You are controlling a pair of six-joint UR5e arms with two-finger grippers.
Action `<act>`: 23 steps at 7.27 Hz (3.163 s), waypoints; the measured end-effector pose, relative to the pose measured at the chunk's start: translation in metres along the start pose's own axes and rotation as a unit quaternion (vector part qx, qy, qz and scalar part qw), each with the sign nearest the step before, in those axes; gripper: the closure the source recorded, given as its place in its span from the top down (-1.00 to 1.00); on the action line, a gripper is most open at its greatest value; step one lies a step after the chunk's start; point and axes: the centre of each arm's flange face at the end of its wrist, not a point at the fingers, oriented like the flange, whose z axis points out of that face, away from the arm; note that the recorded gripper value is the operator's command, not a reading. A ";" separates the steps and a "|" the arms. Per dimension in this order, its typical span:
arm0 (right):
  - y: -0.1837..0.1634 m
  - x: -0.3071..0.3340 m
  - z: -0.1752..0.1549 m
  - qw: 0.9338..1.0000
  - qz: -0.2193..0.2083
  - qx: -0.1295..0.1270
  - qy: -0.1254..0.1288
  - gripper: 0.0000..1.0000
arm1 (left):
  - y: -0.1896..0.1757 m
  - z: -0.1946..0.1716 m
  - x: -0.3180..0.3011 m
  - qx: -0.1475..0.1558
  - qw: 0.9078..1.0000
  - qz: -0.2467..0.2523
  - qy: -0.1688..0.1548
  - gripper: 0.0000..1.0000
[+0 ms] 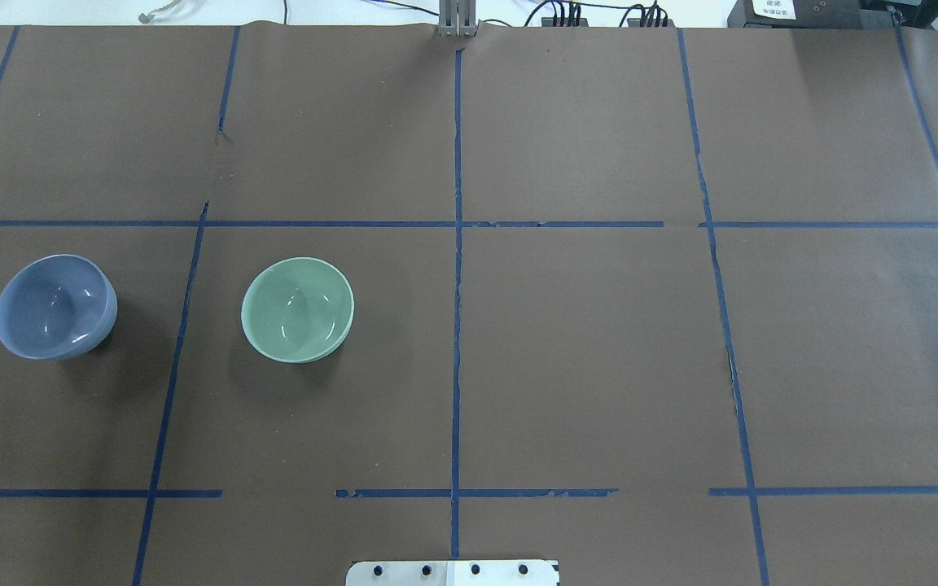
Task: Stack blue bowl on green bowl
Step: 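Lower the left gripper onto the rim of the blue bowl and grasp it, then lift the blue bowl with the left gripper off the table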
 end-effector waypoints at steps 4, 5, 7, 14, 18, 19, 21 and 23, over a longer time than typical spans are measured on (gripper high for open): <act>0.000 0.000 0.000 1.000 0.000 0.000 0.000 1.00 | -0.035 -0.024 0.023 0.034 0.999 0.031 -0.003 1.00; 0.000 0.000 0.000 1.000 0.000 0.000 -0.001 1.00 | -0.044 -0.033 0.045 0.043 0.998 0.042 -0.002 1.00; 0.000 0.000 0.000 1.000 0.000 0.000 0.000 1.00 | -0.054 -0.027 0.116 0.041 0.999 0.028 0.014 1.00; 0.000 0.000 0.000 1.000 0.000 0.000 0.000 1.00 | -0.007 0.129 0.198 0.031 0.995 -0.038 0.084 0.97; 0.000 0.000 0.000 1.000 0.000 0.000 -0.001 1.00 | -0.005 0.147 0.201 0.021 0.996 -0.041 0.079 -0.76; 0.000 0.000 0.000 1.000 0.000 0.000 -0.001 1.00 | -0.005 0.148 0.201 0.020 0.996 -0.041 0.078 -1.00; 0.000 0.000 0.000 1.000 0.000 0.000 -0.001 1.00 | -0.006 0.141 0.206 0.024 0.995 -0.036 0.085 -1.00; 0.000 0.000 0.000 1.000 0.000 0.000 0.000 1.00 | 0.001 0.108 0.220 0.026 0.993 -0.022 0.116 -1.00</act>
